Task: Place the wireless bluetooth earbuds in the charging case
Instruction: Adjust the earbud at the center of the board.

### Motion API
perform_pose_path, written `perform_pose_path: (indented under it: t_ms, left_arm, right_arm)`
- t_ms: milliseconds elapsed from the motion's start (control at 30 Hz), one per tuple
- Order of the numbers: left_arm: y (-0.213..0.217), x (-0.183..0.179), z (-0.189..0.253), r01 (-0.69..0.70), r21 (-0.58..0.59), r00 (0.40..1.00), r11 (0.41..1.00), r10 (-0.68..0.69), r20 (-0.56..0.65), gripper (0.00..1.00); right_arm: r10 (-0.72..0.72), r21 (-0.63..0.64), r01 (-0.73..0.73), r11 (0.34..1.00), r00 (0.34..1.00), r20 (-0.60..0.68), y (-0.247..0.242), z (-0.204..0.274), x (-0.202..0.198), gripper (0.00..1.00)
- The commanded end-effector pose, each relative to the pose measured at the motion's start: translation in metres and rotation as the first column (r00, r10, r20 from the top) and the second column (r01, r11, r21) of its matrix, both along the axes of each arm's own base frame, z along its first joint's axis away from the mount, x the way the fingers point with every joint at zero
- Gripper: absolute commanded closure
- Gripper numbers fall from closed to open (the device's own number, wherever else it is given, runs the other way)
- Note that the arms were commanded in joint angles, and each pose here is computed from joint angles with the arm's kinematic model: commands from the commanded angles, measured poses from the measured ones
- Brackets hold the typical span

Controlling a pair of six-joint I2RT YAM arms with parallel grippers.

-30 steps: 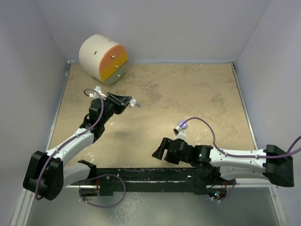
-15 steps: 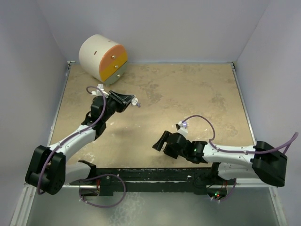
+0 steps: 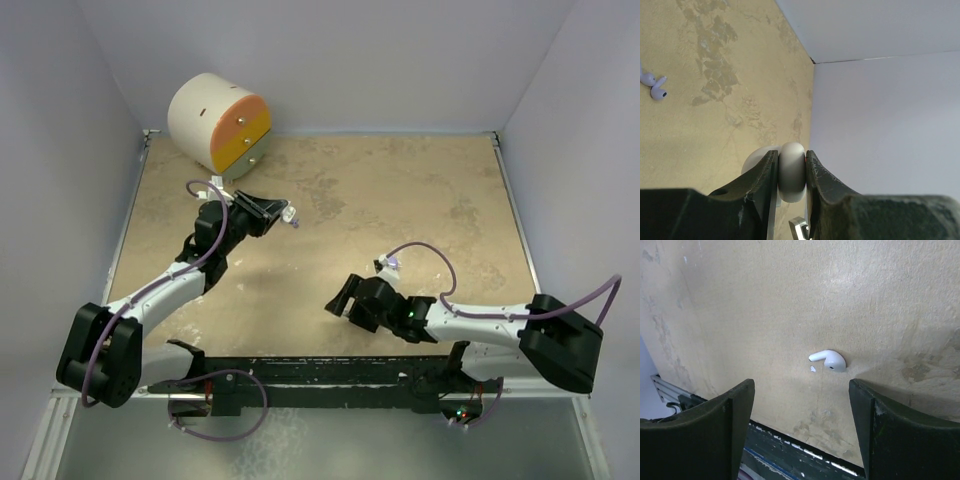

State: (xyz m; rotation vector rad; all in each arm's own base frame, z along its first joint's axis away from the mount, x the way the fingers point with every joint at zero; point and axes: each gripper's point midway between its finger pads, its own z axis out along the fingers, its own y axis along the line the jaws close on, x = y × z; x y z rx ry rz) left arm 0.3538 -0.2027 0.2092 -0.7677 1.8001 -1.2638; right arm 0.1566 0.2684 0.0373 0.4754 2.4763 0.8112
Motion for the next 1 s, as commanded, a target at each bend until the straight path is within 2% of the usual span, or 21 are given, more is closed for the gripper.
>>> perform_pose_path:
  t_ms: [0,300,600,800,967]
  left_arm:
    - [-0.005,0.003,0.029,0.020,-0.020,0.995,1.000,-0.018,0.095,1.00]
    - [-0.003,0.005,0.029,0.024,-0.014,0.996,1.000,-0.022,0.091,1.00]
    - [0.003,0.010,0.030,0.009,-0.008,0.996,1.000,-0.008,0.088,1.00]
    - [0.013,0.009,0.033,-0.029,0.012,0.995,1.000,0.028,0.097,1.00]
    - [0.018,0.006,0.033,-0.048,0.018,0.993,0.999,0.046,0.104,1.00]
  right_arm:
    - [0.013,0.018,-0.013,1.000,0.999,0.029,0.008,0.008,0.009,0.22]
    - [0.031,0.002,-0.031,1.000,0.998,0.056,0.019,0.003,0.027,0.22]
    - [0.078,-0.052,-0.073,0.996,0.990,0.113,0.035,-0.005,0.074,0.22]
    - [0.106,-0.137,-0.087,0.987,0.985,0.136,0.036,-0.006,0.092,0.22]
    - [0.081,-0.239,-0.047,0.970,0.988,0.134,0.013,-0.003,0.092,0.22]
